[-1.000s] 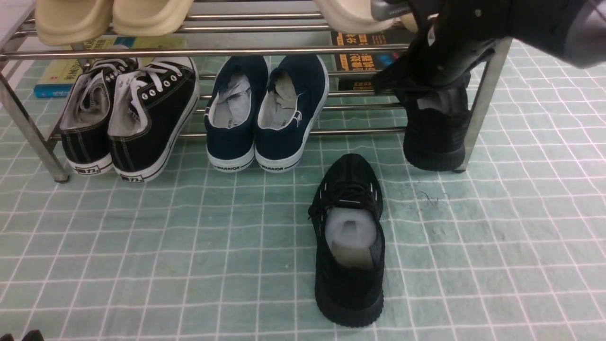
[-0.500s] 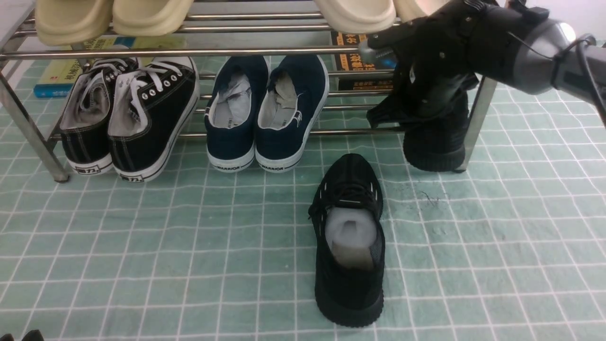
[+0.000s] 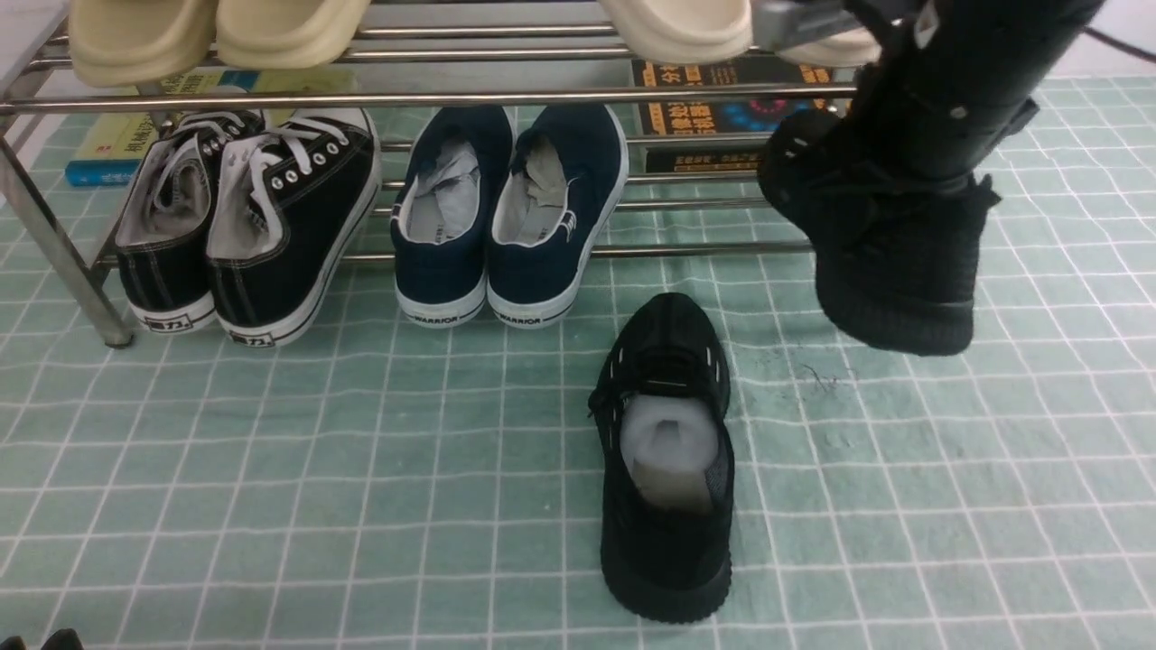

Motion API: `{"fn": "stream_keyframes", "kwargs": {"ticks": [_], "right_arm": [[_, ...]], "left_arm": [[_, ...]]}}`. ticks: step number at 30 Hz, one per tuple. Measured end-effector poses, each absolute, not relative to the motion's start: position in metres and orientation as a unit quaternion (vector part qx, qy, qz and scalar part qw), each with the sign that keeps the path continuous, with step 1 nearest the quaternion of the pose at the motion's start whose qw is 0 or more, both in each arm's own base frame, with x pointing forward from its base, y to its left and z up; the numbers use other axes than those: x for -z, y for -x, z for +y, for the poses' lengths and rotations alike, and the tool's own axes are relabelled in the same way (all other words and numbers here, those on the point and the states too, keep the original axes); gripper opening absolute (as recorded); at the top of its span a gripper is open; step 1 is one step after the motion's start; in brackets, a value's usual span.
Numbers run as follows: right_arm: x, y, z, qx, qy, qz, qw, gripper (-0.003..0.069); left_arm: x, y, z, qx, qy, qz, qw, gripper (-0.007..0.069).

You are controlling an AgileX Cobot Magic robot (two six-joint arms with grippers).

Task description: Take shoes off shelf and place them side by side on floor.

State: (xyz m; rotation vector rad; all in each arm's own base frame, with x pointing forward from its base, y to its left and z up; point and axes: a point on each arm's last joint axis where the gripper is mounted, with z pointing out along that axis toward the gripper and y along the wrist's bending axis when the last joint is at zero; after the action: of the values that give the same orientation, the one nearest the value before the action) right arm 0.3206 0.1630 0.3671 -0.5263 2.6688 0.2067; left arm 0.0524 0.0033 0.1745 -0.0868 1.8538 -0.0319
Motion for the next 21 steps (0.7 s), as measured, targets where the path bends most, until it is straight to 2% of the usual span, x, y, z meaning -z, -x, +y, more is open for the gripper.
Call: {"fn": "stream_keyframes", "kwargs": {"ticks": [4,10,21], "right_arm": [[-0.373,-0.286,0.150,-0.096,0.188,0.958,0.196,0.0003],[-0.344,-0.250,0.138,-0.109,0.183,0.968,0.130,0.0006],[-0.295,-0.266,0.145,-0.106,0.169,0.972,0.127,0.0010]], "left_arm": [[-0.174,-0.052,0.003,0.014,0.037,0.799,0.599,0.0242],[-0.174,-0.052,0.003,0.014,0.037,0.799,0.599,0.0242],[-0.174,-0.052,0.003,0.014,0.037,0.799,0.599,0.0242]]}}
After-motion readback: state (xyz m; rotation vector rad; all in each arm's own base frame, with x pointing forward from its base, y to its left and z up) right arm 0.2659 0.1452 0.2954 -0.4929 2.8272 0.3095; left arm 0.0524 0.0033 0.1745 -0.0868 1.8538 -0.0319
